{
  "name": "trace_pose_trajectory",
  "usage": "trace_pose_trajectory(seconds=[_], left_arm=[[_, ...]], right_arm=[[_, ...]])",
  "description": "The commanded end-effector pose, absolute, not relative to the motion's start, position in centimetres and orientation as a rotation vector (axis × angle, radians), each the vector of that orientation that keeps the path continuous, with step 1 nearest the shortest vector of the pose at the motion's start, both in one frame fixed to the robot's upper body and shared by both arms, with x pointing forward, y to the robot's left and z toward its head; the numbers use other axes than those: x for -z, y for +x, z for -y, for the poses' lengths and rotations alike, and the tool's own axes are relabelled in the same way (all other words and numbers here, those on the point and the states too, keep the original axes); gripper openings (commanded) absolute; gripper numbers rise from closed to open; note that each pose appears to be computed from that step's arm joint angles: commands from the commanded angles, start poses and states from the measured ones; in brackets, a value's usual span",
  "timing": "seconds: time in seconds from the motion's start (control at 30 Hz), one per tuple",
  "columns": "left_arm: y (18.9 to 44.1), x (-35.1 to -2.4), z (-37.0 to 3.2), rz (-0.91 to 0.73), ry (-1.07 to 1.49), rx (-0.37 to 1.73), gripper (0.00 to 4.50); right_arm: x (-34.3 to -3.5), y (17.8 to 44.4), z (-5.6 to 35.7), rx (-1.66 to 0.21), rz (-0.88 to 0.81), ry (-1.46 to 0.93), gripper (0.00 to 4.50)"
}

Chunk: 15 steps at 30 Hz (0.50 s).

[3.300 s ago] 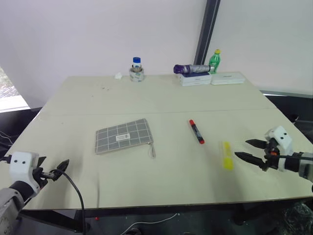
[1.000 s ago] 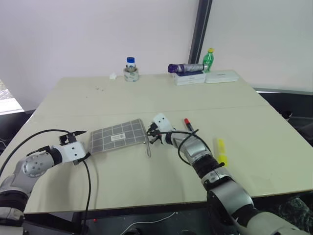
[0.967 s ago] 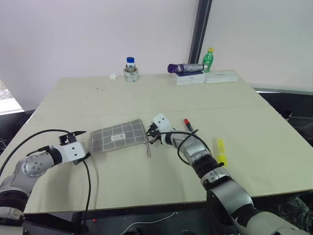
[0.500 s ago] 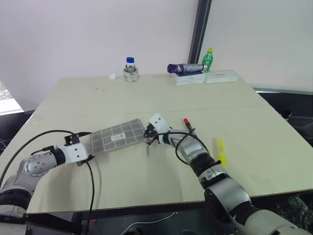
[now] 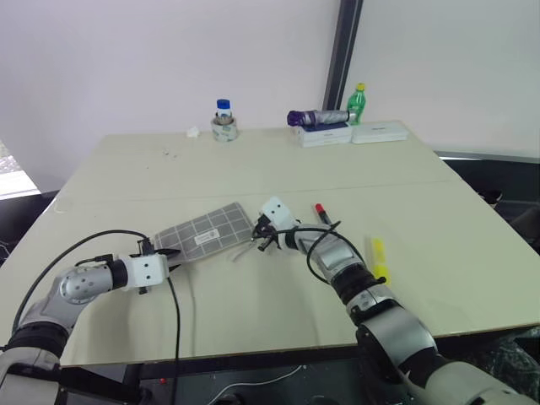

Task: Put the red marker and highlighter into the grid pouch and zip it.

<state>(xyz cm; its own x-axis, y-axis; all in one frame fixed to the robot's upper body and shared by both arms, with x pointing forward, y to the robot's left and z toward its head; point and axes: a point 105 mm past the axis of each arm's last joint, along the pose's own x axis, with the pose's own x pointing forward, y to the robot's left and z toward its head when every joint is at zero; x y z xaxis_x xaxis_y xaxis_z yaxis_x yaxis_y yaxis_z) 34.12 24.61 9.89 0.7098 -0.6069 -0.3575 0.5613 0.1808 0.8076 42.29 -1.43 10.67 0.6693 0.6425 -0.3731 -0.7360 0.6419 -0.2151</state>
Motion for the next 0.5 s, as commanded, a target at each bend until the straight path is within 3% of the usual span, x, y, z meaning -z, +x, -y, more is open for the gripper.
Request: trace_pose_trajectory(seconds=[0.03,0.47,0.5], left_arm=[[34.2,-10.5,-24.0,0.09,1.116,0.84,1.22],[33.2,-10.2,-22.4,0.12,1.061,0.899,1.22],[33.1,-10.2,-22.4,0.119,1.06,0.9,0.95]], right_arm=[[-12.4,42.3,0.8,-0.809,-0.2,-0.368,0.0],[-12.2,42.3,0.9,-0.807,-0.202,-0.369,0.0],[-12.2,42.3,0.8,-0.807,-0.202,-0.37,0.0]])
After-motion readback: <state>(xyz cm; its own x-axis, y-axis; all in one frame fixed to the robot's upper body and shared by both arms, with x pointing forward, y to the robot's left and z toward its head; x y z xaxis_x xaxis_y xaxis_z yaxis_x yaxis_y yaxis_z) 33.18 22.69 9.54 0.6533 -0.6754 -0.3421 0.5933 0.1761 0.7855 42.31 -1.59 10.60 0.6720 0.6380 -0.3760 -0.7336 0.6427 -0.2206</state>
